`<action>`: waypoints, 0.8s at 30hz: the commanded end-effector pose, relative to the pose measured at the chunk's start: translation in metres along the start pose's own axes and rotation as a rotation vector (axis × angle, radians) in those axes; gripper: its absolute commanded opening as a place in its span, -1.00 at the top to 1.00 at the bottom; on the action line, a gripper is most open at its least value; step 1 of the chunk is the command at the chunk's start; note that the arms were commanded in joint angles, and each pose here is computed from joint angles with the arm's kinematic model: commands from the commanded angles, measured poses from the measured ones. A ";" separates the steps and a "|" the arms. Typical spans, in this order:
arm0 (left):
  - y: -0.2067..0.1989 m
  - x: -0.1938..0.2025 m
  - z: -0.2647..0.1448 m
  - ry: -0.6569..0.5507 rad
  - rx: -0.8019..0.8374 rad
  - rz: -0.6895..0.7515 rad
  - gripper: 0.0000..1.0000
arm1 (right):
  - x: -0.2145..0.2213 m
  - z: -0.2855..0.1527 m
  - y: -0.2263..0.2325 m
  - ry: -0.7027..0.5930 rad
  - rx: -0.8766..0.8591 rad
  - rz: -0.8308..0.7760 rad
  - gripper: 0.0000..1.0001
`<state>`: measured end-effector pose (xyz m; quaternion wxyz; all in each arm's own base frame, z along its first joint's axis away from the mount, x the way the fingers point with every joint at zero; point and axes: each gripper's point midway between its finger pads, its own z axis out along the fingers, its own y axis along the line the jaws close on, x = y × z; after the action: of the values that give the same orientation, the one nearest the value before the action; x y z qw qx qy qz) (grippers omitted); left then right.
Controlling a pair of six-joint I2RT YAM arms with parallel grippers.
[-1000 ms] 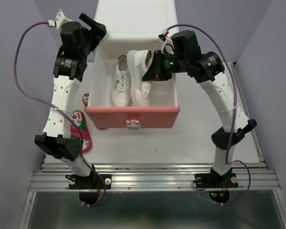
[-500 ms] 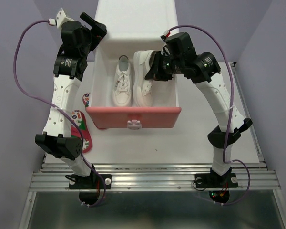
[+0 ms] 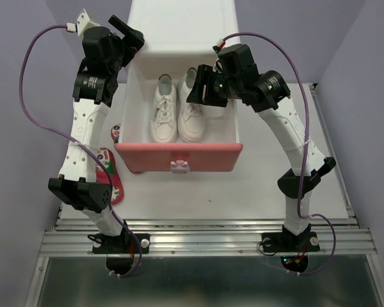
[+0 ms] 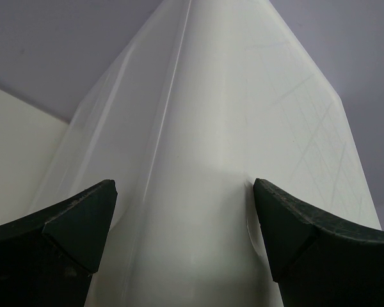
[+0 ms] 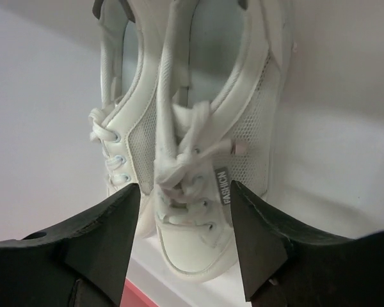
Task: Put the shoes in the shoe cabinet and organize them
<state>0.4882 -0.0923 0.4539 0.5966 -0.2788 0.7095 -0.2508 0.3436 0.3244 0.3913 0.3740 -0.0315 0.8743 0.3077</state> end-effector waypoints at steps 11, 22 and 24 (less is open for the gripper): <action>0.119 0.118 0.000 0.415 -0.372 0.207 -0.94 | -0.004 -0.003 0.012 -0.059 -0.009 -0.124 -0.33; 0.116 0.118 0.000 0.424 -0.357 0.197 -0.94 | -0.065 -0.071 0.095 -0.371 -0.392 -0.280 -1.00; 0.113 0.117 -0.001 0.419 -0.350 0.197 -0.94 | -0.071 -0.085 0.109 -0.401 -0.465 -0.296 -1.00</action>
<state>0.4882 -0.0930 0.4540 0.5964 -0.2779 0.7099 -0.2514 0.3362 0.3512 0.4384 0.4651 -0.1395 0.7992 0.3542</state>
